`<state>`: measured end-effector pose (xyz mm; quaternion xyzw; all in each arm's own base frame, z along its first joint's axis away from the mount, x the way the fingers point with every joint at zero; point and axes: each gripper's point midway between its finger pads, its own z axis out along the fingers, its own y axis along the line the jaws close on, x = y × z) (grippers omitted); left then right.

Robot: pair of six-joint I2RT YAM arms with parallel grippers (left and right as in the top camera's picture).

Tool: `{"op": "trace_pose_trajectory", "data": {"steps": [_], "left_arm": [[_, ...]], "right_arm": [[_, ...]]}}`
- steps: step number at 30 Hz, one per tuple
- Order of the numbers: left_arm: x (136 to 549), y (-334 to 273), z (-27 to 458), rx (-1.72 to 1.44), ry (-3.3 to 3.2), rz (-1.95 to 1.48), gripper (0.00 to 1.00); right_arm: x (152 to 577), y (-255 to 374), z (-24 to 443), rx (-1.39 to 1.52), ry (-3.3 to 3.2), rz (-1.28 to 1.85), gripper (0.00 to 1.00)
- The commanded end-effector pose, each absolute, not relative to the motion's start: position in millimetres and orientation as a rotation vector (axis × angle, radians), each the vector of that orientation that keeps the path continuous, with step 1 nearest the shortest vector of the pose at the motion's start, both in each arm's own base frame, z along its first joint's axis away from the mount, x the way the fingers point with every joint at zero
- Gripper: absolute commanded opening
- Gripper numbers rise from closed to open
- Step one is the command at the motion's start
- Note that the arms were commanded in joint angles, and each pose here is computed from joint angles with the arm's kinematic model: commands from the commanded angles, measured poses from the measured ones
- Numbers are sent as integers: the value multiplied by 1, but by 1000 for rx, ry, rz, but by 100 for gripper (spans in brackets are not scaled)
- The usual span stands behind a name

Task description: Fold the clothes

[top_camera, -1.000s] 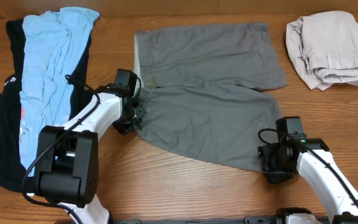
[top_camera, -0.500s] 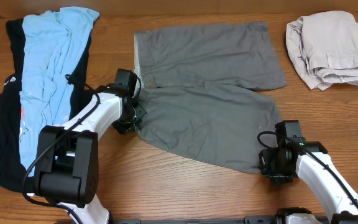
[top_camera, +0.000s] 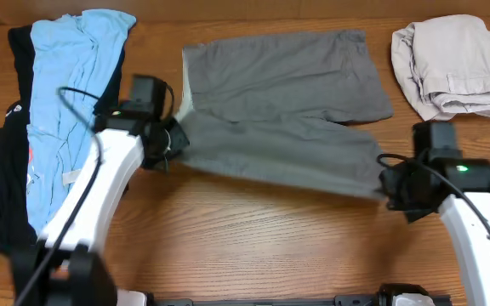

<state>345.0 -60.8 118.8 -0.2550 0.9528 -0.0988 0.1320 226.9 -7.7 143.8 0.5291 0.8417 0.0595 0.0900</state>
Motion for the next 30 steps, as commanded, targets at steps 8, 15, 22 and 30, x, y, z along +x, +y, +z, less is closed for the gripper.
{"op": "trace_pose_trajectory", "data": {"steps": [8, 15, 22, 30], "left_arm": [[308, -47, 234, -579, 2489, -345, 4], [275, -42, 246, -581, 2495, -341, 4], [274, -40, 226, -611, 2580, -290, 4], [293, -2, 197, -856, 2549, 15, 4]], "right_arm": [[213, -27, 255, 1232, 2432, 143, 4], [200, -25, 289, 1078, 2420, 152, 4], [259, -23, 280, 902, 2467, 173, 4], [345, -29, 228, 816, 2549, 136, 4]]}}
